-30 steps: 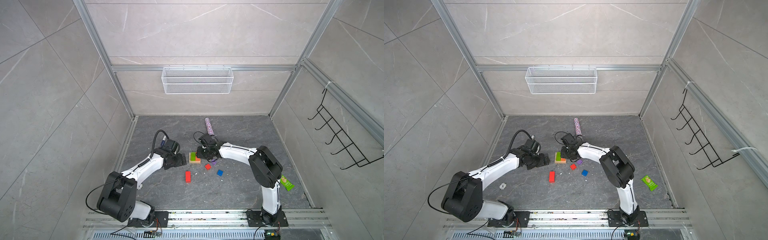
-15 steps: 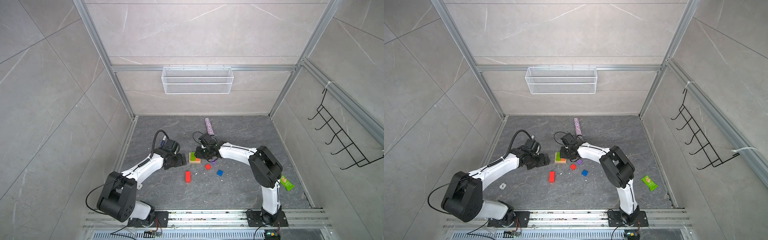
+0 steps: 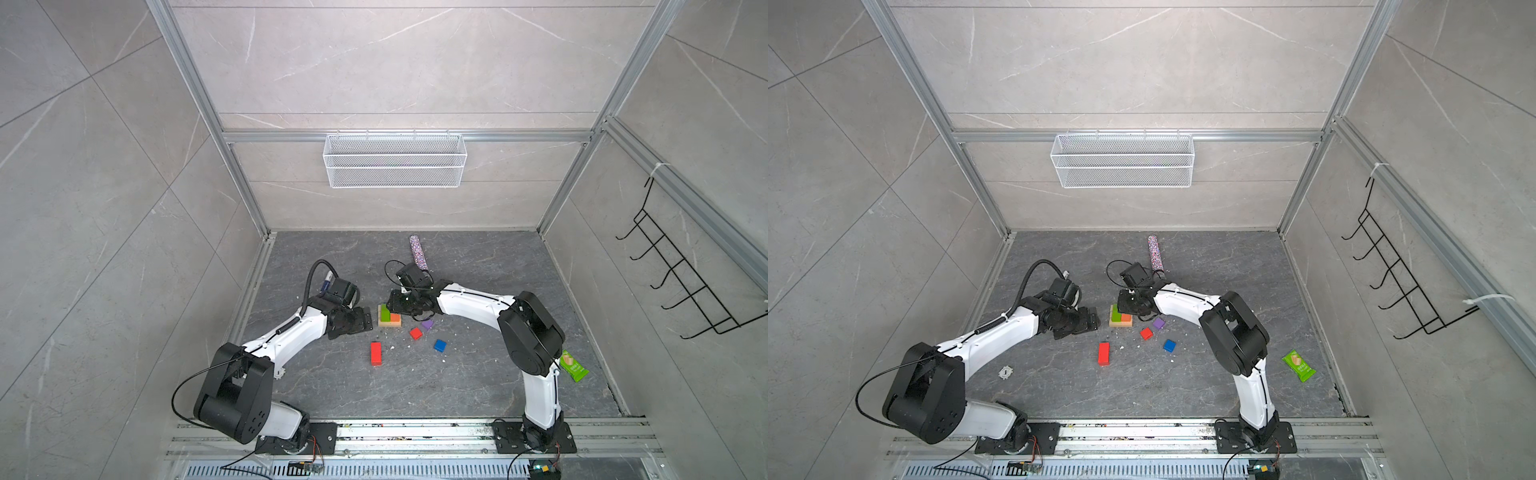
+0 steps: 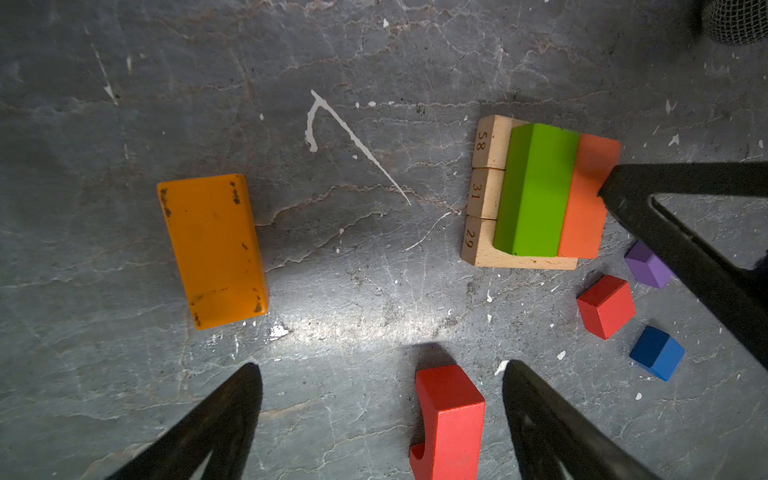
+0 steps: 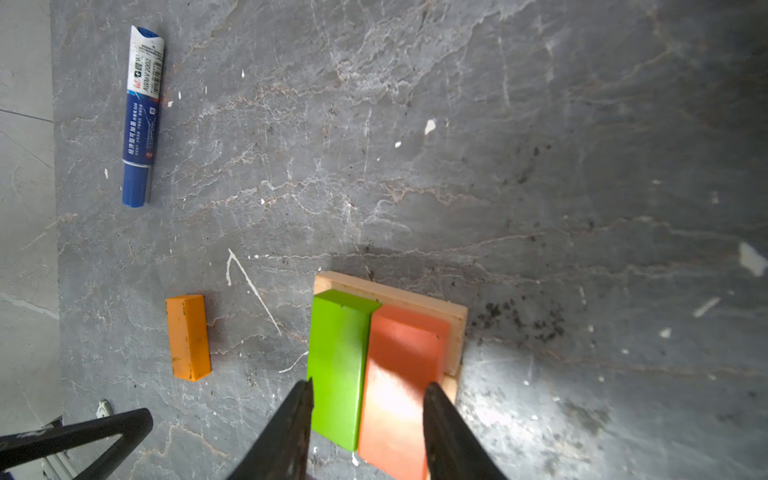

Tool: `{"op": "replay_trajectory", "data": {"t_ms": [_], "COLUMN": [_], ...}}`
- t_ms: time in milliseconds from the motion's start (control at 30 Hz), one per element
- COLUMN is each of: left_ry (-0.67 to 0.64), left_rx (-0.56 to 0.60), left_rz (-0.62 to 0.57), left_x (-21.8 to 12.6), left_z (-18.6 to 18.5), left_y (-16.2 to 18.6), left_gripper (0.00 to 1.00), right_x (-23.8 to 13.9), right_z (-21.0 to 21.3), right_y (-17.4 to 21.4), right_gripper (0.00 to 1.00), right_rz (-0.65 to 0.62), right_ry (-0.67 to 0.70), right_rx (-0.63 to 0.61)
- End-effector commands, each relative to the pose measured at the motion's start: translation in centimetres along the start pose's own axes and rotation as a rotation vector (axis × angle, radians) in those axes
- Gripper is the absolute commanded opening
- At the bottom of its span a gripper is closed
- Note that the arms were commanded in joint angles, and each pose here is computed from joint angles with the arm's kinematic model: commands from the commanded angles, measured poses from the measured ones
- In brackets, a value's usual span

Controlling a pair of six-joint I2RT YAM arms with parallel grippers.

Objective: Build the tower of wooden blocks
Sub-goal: 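Lower the orange-red bar beside the green block and open the right gripper, then raise the right gripper while the left gripper moves toward the red arch block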

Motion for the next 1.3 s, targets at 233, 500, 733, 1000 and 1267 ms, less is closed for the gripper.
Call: {"op": "replay_trajectory", "data": {"t_ms": [233,500,733,1000,1267], "left_ry": [-0.048,-0.079,-0.039,0.066,0.156], "left_rx": [0.011,0.005,-0.021,-0.073,-0.081], "left_rz": [-0.003,0.010,0.036,0.098,0.161], "left_x": [-0.9,-1.0,-0.8,-0.8,-0.5], "left_z": [0.6,1.1,0.7,-0.4,-2.5], "left_y": [-0.7,-0.3,0.3,3.5,7.1], "left_gripper": [0.93,0.91,0.88,0.89,0.89], "right_x": [-2.6,-5.9,-7.5,-9.5,-11.7], "right_z": [1.0,1.3,0.6,-0.6,-2.2], "right_y": [-1.0,-1.1,-0.2,0.5,1.1], "right_gripper": [0.23,0.34,0.73,0.91,0.92], "right_rz": [-0.054,-0.087,-0.081,-0.120,-0.172], "right_ry": [-0.002,-0.003,0.006,0.013,0.042], "right_rx": [-0.055,-0.127,-0.190,-0.216,-0.226]}}
Point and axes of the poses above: each gripper's point midway between its finger pads, its own x axis out along the fingers, its own z axis along the line the jaws close on, y = z × x, the point moved 2 cm from there along -x, back along the fingers, and after that the axes turned 6 degrees about x, right-handed, at the moved point
